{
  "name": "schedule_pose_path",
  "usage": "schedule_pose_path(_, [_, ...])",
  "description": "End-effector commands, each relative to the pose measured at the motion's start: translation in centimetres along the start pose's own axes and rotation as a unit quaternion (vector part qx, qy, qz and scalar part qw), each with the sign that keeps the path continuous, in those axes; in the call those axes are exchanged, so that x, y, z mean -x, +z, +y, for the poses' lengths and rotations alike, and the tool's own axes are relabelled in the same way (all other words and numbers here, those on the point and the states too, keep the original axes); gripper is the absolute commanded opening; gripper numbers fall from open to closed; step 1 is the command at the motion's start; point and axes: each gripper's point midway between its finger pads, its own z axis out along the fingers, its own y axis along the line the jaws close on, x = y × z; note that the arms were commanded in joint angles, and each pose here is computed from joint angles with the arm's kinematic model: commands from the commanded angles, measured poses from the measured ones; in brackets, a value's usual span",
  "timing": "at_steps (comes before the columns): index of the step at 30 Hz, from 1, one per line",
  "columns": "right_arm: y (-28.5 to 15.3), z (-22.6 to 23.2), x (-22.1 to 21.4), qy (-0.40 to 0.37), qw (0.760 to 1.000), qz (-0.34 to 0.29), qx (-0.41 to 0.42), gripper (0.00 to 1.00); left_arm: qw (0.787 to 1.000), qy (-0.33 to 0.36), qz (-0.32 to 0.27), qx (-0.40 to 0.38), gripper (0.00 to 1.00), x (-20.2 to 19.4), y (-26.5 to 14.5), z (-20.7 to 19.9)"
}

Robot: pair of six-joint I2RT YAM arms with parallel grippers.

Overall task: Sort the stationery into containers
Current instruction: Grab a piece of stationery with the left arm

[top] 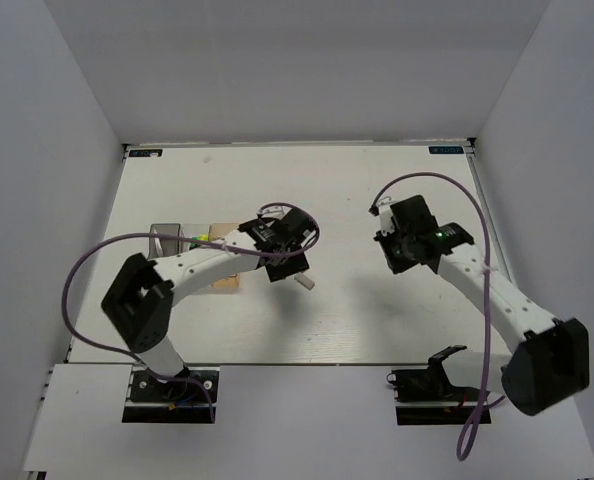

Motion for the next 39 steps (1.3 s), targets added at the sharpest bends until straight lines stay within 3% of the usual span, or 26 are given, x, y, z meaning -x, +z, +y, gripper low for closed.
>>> schedule_pose_path(1, [-0.9,-0.3,1.6,0.048,0.997,-0.065,0.003,0.09,0.997,-0.075,0.013,0.015,0.57,-0.1,1.0,-1.9])
schedule_pose_path(5, [-1.6,-1.8,1.4,0.088,0.991,-0.105,-0.011,0.1,0.992,-0.107,0.035,0.054,0.55,-1.1,3.1,-2.7])
schedule_pose_path(21, [-3.3,-2.6,0.9,0.13,0.981,-0.146,0.014,0.1,0.982,-0.128,0.055,0.126,0.52,-2.9,7.9,-2.3])
schedule_pose_path(24, [-3.4,-2.7,0.8,0.133,0.98,-0.148,0.016,0.1,0.981,-0.13,0.059,0.133,0.44,-3.3,8.4,-2.1])
schedule_pose_path(28, [-3.7,-2.7,1.0,0.134,0.979,-0.154,0.019,0.1,0.98,-0.125,0.064,0.139,0.21,-3.7,8.3,-1.7])
schedule_pose_path(29, [-3.6,-2.7,0.8,0.137,0.979,-0.152,0.02,0.1,0.981,-0.125,0.062,0.136,0.11,-3.5,7.9,-1.6])
schedule_pose_path(32, [-3.7,-2.7,0.8,0.139,0.978,-0.155,0.022,0.1,0.988,-0.094,0.042,0.118,0.01,-2.2,6.4,-2.0])
schedule_pose_path(33, [-3.7,-2.8,0.8,0.139,0.978,-0.155,0.022,0.12,0.993,-0.079,0.015,0.092,0.01,-0.5,4.4,-3.0])
schedule_pose_path(37, [-3.6,-2.2,0.8,0.134,0.978,-0.153,0.039,0.61,0.993,-0.014,-0.059,0.098,0.0,3.7,-0.5,-1.0])
schedule_pose_path(39, [-3.6,-2.0,0.8,0.132,0.979,-0.151,0.048,0.57,0.99,-0.008,-0.103,0.101,0.0,6.5,-3.0,0.9])
